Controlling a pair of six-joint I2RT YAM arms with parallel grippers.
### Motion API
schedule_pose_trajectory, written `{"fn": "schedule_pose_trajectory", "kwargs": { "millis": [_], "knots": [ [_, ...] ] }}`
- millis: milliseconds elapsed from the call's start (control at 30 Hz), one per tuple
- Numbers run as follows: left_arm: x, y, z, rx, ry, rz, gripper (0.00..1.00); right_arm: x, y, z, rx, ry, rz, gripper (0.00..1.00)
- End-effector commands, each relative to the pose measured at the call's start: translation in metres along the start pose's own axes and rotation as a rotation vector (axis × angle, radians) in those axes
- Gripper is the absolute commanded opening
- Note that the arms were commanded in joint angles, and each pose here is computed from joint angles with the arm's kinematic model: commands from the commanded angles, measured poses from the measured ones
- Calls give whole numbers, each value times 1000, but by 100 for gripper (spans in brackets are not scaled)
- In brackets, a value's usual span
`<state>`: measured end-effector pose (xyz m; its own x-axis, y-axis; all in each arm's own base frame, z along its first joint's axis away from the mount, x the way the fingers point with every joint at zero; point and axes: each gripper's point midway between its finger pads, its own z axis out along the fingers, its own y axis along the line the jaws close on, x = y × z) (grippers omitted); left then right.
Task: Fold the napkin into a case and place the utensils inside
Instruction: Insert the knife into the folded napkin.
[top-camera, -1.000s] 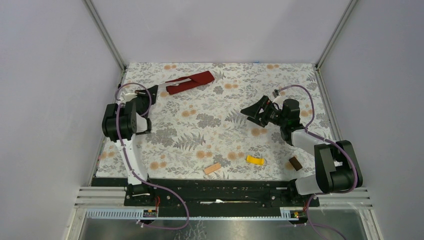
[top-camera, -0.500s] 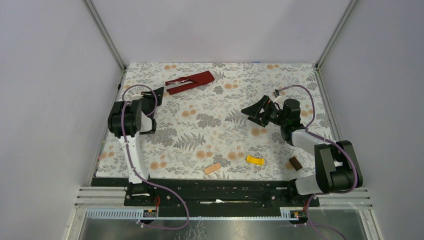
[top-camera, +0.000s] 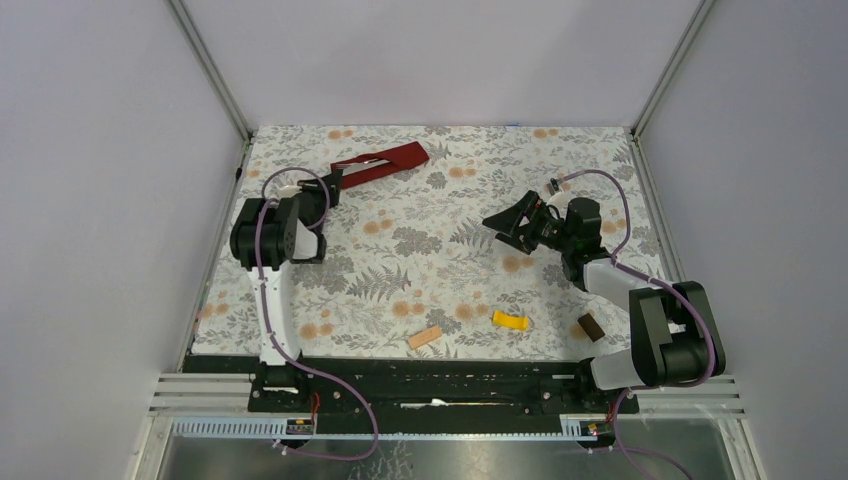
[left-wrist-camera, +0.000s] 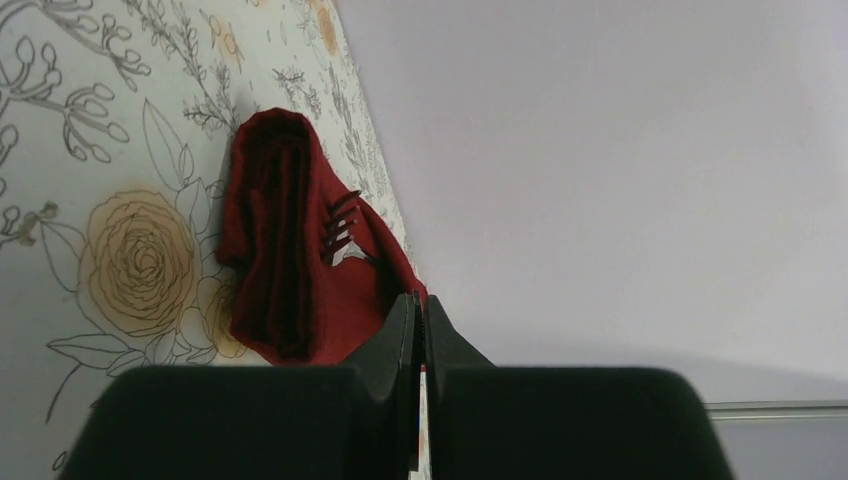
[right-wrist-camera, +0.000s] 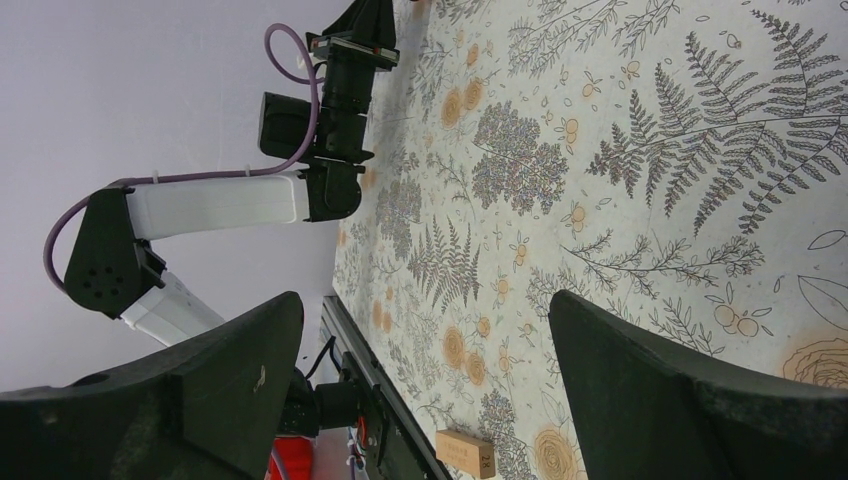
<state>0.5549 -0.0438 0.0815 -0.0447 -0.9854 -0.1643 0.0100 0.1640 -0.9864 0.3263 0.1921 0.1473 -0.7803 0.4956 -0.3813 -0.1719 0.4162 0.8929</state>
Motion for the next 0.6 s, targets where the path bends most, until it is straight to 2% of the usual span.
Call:
{"fn": "schedule_pose_trajectory", "kwargs": {
  "millis": [0,200,567],
  "knots": [
    [-10,-30,7,122,-61,-55,0,-11,21,-5,-61,-13,-66,100],
    [10,-22,8,98,-28,-73,0,-11,20,-7,-60,-15,-64,100],
    [16,-21,18,84,-33,-54,0,-11,16,-7,-55,-13,-61,100]
  ]
}}
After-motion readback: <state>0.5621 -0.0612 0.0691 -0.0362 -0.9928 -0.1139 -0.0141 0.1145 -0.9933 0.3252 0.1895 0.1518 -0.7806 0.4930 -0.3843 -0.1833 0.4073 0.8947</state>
